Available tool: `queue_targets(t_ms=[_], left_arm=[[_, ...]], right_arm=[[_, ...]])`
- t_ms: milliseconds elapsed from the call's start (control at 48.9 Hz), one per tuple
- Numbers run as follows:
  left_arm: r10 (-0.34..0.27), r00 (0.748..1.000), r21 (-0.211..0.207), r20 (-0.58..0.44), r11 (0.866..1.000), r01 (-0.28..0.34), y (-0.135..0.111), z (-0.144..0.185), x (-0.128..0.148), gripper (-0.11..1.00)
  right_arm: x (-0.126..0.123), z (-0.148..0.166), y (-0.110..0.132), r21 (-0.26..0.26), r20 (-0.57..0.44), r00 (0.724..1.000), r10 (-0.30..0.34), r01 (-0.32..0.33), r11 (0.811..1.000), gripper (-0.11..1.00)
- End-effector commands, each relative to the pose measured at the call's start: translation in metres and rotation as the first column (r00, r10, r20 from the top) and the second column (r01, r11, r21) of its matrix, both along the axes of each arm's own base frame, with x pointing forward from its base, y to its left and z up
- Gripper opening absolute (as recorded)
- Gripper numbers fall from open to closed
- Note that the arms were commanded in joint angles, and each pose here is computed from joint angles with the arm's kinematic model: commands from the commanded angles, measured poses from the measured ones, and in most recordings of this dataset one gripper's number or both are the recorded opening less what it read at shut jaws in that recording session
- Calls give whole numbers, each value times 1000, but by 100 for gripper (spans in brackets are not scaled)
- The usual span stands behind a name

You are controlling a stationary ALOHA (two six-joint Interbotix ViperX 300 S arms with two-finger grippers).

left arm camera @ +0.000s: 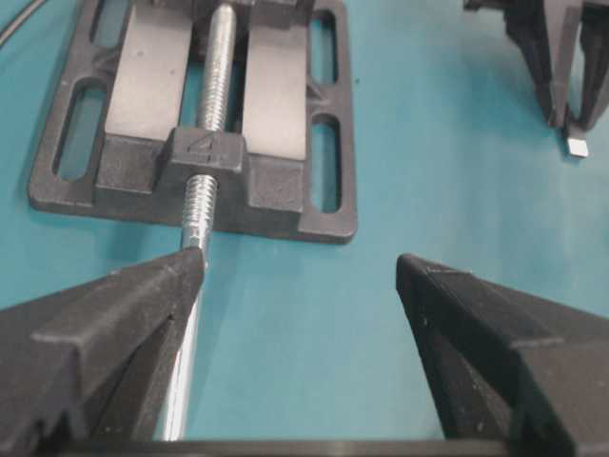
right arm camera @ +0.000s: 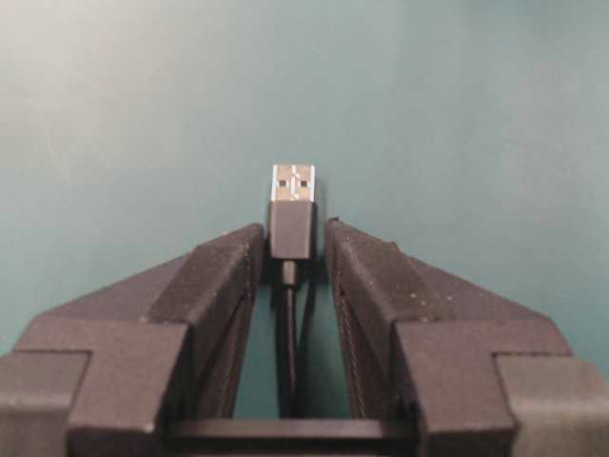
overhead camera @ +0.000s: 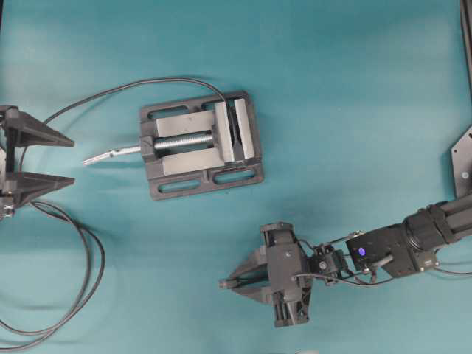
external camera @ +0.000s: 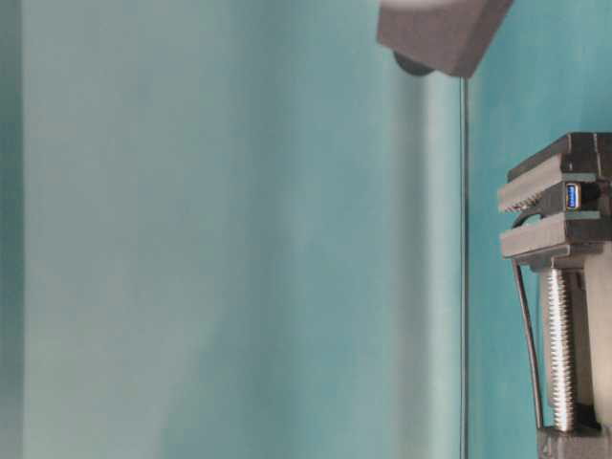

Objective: Insert the USB cable into the fixed female connector.
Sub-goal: 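Close the right gripper on the black USB cable behind its plug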

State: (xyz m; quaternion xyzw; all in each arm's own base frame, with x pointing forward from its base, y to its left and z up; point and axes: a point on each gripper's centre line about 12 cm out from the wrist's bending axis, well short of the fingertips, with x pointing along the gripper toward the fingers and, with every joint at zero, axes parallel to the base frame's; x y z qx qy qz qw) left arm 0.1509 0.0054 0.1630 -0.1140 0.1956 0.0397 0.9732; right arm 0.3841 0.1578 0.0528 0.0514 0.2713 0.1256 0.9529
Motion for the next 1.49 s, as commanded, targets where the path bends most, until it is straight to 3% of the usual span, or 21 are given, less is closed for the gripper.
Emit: queue_targets(t_ms=[0, 470, 654, 879, 1104, 1309, 1472], left_arm=[[5, 1000, -7, 29, 1000, -5, 0, 5, 0, 98], [6, 1000, -9, 28, 1000, -6, 0, -1, -5, 98], [7, 1000, -12, 17, 1000, -7, 0, -7, -7, 98], [10, 1000, -13, 17, 1000, -10, 0, -8, -8, 98], [36, 998, -57, 49, 998, -33, 1, -21, -14, 98], [45, 999, -83, 23, 996, -43, 1, -23, -14, 98], [47, 999, -87, 17, 995, -45, 1, -24, -15, 98]], right_arm=[[5, 7, 7, 13, 23, 1000, 9, -9, 1000, 37], [1, 2, 12, 5, 13, 1000, 25, -25, 1000, 34], [-2, 1, 15, -1, 10, 999, 37, -37, 999, 20], [-2, 1, 13, 1, 13, 999, 33, -33, 999, 20], [2, 7, 9, 15, 78, 997, 15, -16, 1000, 20], [3, 6, 3, -9, 78, 997, 4, -3, 1000, 20], [4, 3, -4, -31, 80, 995, -55, 57, 998, 20]])
